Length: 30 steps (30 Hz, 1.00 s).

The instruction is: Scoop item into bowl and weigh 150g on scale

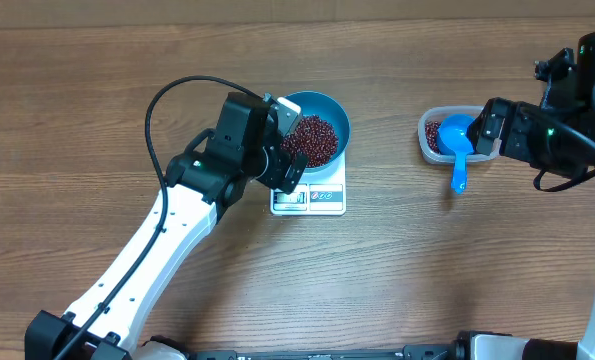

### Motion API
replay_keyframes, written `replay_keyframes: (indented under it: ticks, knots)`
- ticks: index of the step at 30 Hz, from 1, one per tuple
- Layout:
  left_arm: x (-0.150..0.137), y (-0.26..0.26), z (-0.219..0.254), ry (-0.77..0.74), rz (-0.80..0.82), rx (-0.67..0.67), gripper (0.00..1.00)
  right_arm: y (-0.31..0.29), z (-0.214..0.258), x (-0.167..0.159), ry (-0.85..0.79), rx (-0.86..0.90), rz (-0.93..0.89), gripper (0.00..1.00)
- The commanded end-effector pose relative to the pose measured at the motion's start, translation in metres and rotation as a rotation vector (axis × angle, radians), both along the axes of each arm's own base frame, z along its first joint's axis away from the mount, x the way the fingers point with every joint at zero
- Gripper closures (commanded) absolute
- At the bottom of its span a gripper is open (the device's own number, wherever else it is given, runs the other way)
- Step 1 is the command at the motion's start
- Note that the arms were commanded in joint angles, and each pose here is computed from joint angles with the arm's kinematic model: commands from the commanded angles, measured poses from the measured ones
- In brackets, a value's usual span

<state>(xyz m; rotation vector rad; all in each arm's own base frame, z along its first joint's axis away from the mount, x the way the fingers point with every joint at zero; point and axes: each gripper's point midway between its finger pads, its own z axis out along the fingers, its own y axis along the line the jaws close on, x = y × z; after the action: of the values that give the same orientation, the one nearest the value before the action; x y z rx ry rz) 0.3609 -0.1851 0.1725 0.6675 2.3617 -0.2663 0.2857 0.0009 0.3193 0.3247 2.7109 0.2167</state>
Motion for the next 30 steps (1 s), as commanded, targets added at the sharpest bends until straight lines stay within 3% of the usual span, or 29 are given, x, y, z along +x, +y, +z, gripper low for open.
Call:
replay_keyframes:
  ticks: [1,12,20,30]
  knots:
    - [0.000,-0.001,0.004,0.008,-0.019,0.004,0.00,0.000,0.005,0.001,-0.021,-0.006,0.013,0.00]
    - [-0.071,0.002,-0.013,0.243,-0.092,0.062,0.00,0.000,0.005,0.001,-0.021,-0.006,0.013,0.00]
    - [-0.080,-0.017,-0.004,0.222,-0.100,0.031,0.00,0.000,0.005,0.001,-0.021,-0.006,0.013,0.00]
    - [-0.059,-0.016,0.068,-0.068,-0.065,-0.077,0.00,0.000,0.005,0.001,-0.021,-0.006,0.013,0.00]
